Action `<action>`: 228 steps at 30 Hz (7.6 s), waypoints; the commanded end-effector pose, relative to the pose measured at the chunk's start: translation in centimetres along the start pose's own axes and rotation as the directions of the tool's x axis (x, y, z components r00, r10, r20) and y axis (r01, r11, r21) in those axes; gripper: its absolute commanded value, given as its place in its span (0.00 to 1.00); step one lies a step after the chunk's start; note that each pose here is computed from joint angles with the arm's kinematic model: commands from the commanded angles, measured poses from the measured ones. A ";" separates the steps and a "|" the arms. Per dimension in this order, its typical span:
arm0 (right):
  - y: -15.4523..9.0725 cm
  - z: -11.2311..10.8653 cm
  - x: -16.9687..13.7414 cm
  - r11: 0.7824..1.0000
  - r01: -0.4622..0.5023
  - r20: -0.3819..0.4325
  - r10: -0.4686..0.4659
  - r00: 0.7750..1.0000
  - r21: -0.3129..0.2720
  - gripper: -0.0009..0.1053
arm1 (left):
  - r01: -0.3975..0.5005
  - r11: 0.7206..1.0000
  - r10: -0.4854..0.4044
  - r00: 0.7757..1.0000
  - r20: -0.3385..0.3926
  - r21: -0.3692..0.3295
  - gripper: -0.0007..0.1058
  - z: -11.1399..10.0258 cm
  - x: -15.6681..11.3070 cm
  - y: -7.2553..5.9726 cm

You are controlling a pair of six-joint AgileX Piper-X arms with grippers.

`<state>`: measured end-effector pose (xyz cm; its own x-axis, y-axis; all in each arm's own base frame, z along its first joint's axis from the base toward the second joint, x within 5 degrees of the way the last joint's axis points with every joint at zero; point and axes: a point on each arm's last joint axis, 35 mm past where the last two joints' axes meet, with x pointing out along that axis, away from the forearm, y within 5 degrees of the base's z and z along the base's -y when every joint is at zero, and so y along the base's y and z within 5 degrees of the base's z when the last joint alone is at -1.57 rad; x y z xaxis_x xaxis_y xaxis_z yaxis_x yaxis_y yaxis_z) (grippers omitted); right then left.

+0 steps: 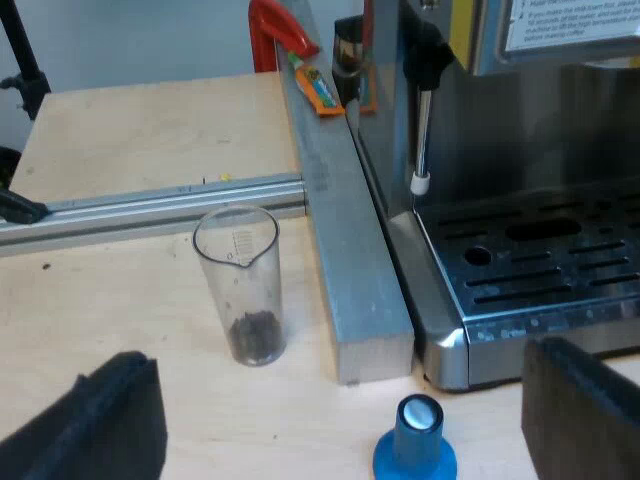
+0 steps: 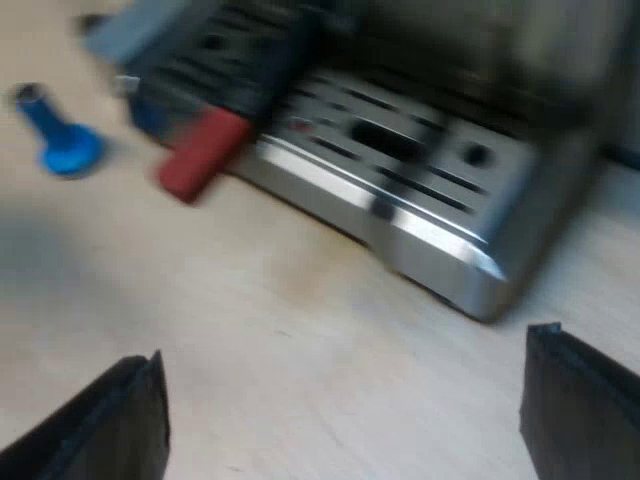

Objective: Pour the beans into the coffee machine

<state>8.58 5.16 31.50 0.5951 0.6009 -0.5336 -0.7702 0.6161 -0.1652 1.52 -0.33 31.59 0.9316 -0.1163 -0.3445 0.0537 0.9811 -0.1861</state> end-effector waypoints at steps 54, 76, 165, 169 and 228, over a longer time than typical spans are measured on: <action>7.4 2.6 9.8 0.988 -0.059 0.303 0.100 0.948 -0.143 0.70 | -0.028 0.992 0.028 1.000 -0.006 -0.125 0.71 -0.9 4.9 0.6; 7.4 2.6 9.8 0.988 -0.059 0.303 0.100 0.948 -0.143 0.70 | -0.091 0.995 0.080 0.979 -0.188 -0.049 0.70 -0.2 11.7 3.2; 7.3 2.9 9.7 0.990 -0.055 0.334 0.097 0.938 -0.131 0.70 | -0.059 0.997 0.057 0.998 -0.035 -0.044 0.39 -5.8 26.4 7.8; 7.3 2.9 9.7 0.990 -0.055 0.334 0.097 0.938 -0.131 0.70 | -0.058 0.997 0.056 0.998 -0.027 -0.042 0.31 -5.7 26.4 7.8; 5.1 11.0 4.9 0.973 0.215 0.523 -0.144 0.840 -0.078 0.70 | 0.036 0.995 -0.035 0.999 -0.020 0.089 0.13 15.1 5.5 -1.0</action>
<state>10.17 16.96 36.57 0.7281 0.6855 -0.0082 -0.6492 0.6857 -0.3292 12.34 0.53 43.22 0.9130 -0.1542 -0.3776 0.1152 0.9856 -0.1241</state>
